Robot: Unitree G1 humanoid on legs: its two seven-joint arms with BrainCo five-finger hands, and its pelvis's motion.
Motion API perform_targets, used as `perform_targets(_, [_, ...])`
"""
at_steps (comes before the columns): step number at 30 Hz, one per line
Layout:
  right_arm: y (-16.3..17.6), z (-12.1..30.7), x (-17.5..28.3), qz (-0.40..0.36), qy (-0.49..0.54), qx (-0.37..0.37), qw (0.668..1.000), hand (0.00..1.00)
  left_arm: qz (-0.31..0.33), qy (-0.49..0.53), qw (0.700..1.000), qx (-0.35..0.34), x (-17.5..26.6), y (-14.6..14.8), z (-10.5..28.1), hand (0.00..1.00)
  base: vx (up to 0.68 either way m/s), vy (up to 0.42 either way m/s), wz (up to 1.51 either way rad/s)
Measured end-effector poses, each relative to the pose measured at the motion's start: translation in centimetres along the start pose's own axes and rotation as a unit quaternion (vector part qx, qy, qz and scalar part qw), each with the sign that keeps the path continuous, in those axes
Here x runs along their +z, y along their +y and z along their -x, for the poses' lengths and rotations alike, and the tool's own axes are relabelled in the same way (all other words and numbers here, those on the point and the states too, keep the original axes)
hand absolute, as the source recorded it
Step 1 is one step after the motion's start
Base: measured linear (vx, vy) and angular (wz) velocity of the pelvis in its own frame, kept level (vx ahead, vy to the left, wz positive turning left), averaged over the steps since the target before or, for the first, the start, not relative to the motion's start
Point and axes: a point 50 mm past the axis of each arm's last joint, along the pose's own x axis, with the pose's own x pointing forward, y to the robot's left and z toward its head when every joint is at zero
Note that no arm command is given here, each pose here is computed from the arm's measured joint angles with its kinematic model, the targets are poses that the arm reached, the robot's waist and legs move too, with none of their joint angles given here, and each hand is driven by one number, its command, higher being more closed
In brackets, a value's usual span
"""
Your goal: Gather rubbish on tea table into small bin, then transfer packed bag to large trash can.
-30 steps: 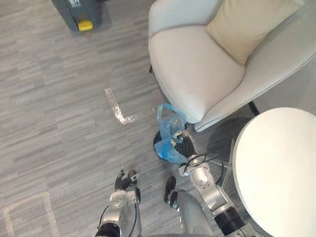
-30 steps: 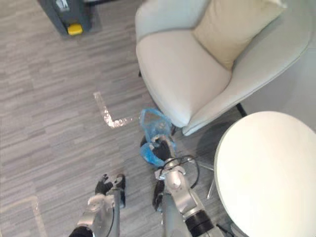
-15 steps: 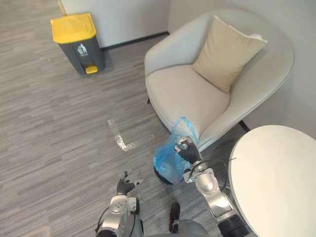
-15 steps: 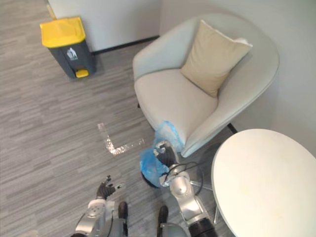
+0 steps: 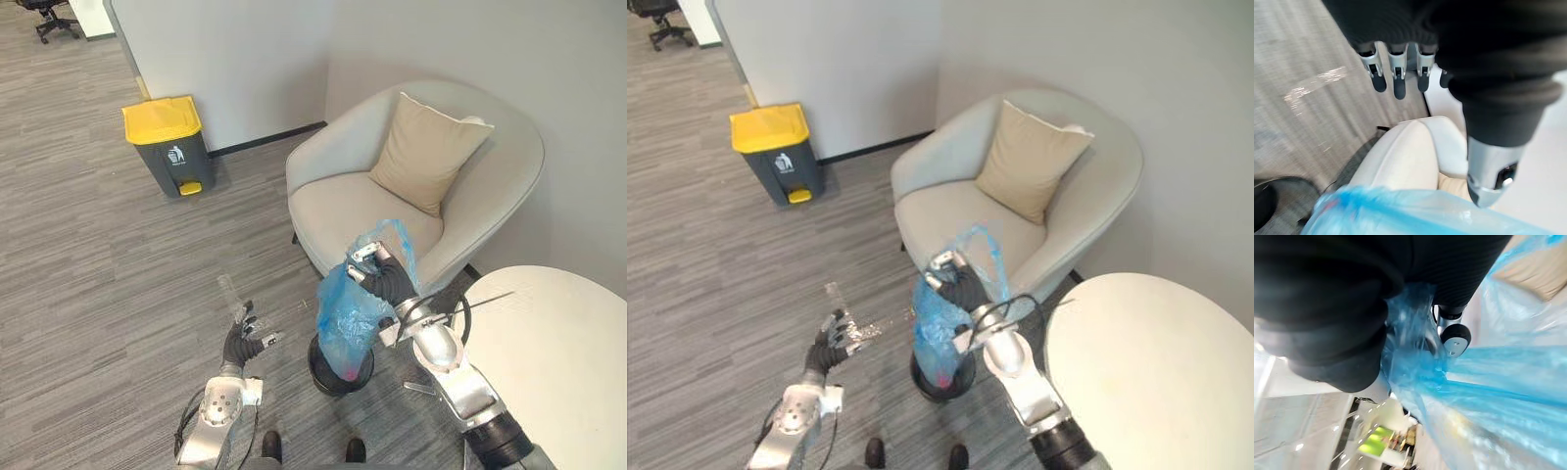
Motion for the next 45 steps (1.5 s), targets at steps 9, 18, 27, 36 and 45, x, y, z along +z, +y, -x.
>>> perform_targets(9, [0.8, -1.6, 1.3, 0.002, -0.033, 0.037, 0.999, 1.00, -0.045, -0.087, 0.994, -0.043, 3.4, -1.7, -0.6, 0.00, 0.02, 0.007, -0.03])
perform_targets(18, [0.9, -2.0, 1.7, -0.013, -0.041, 0.051, 0.998, 1.00, -0.111, -0.135, 0.982, -0.072, 4.8, -2.2, -0.9, 0.00, -0.02, 0.004, -0.03])
perform_targets(27, [1.7, -3.5, 3.4, -0.073, -0.077, 0.095, 0.990, 1.00, -0.157, -0.160, 0.971, -0.086, 5.7, -2.0, -1.6, 0.00, 0.00, 0.001, -0.01])
perform_targets(36, [2.9, -4.3, 4.5, -0.095, -0.098, 0.129, 0.982, 1.00, -0.168, -0.156, 0.968, -0.103, 5.3, -2.8, -1.8, 0.00, -0.01, 0.005, -0.07])
perform_targets(45, [3.8, -4.2, 4.5, -0.100, -0.099, 0.150, 0.979, 1.00, -0.174, -0.147, 0.967, -0.116, 4.8, -3.4, -1.7, 0.00, 0.00, 0.000, 0.00])
